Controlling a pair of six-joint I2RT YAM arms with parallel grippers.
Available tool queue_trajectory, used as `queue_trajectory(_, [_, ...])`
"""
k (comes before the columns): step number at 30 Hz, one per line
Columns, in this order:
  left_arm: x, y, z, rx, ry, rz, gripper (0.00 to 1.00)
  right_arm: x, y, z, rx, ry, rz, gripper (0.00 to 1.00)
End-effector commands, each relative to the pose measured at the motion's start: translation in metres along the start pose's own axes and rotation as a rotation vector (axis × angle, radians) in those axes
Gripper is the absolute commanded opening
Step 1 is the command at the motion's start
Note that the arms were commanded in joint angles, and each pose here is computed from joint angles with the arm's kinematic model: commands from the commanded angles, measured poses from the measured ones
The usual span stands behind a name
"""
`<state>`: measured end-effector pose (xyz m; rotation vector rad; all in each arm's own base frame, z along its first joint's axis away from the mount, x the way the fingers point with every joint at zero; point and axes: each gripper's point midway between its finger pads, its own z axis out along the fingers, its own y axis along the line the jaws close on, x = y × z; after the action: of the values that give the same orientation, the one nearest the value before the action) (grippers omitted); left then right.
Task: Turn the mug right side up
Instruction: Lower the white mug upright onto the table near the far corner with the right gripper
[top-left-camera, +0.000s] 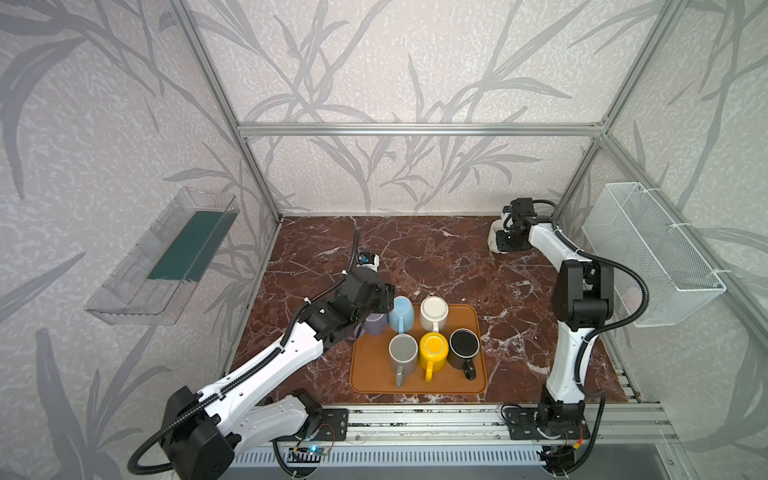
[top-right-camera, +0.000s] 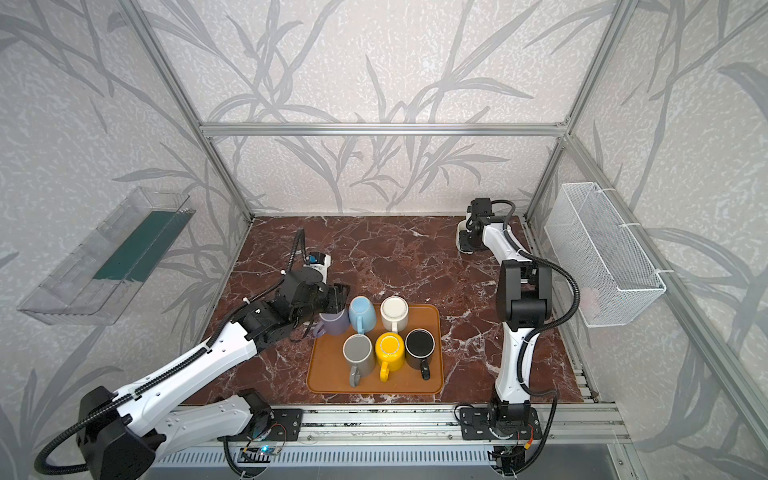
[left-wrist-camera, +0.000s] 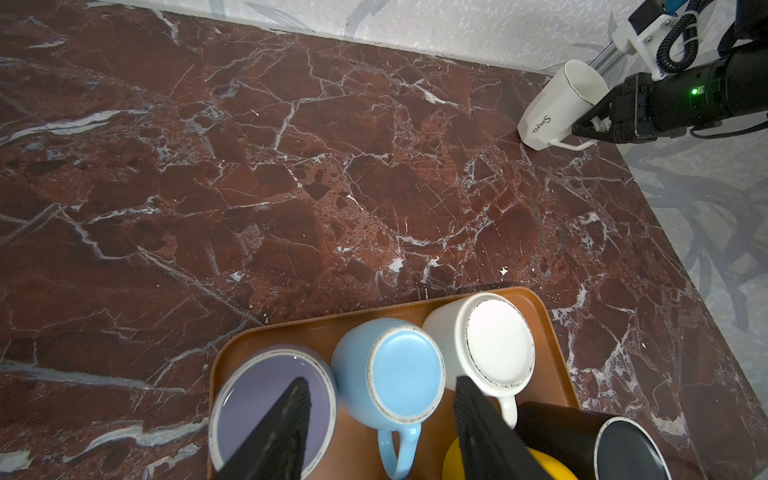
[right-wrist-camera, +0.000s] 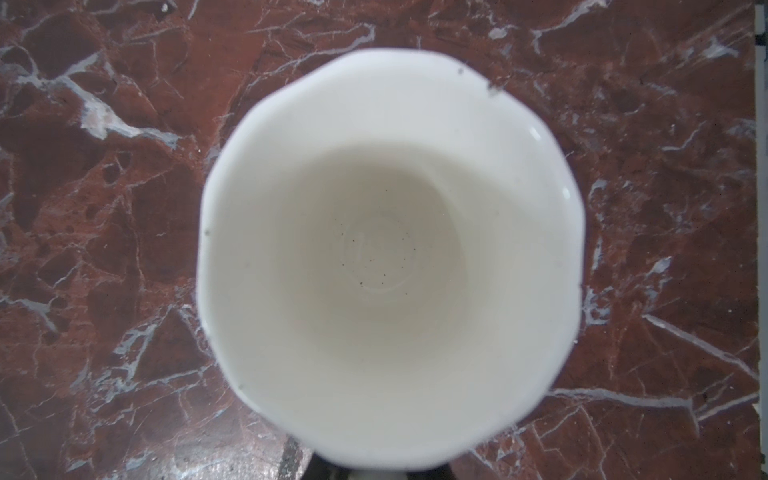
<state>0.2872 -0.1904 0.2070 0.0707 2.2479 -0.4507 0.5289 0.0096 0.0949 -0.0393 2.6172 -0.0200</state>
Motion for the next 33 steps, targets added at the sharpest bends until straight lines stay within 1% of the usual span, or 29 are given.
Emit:
queue_trajectory(1, [0.002, 0.001, -0.002, -0.005, 0.002, 0.012, 0.58, -0.015, -0.006, -0.002, 0.022, -0.064, 0.0, 0.0])
queue_trajectory(15, [0.001, 0.002, -0.006, -0.015, 0.011, 0.013, 0.58, -0.005, -0.008, 0.007, 0.034, -0.045, 0.0, 0.0])
queue_trajectory(22, [0.0, 0.0, -0.006, -0.012, 0.013, 0.013, 0.63, -0.002, -0.007, 0.01, 0.028, -0.032, 0.004, 0.14])
queue_trajectory(30, [0.0, 0.0, -0.006, -0.02, 0.018, 0.015, 0.66, -0.002, -0.008, 0.009, 0.029, -0.03, 0.009, 0.22])
queue_trajectory(33, [0.001, 0.0, -0.005, -0.022, 0.022, 0.016, 0.66, -0.003, -0.009, 0.008, 0.028, -0.033, 0.01, 0.28])
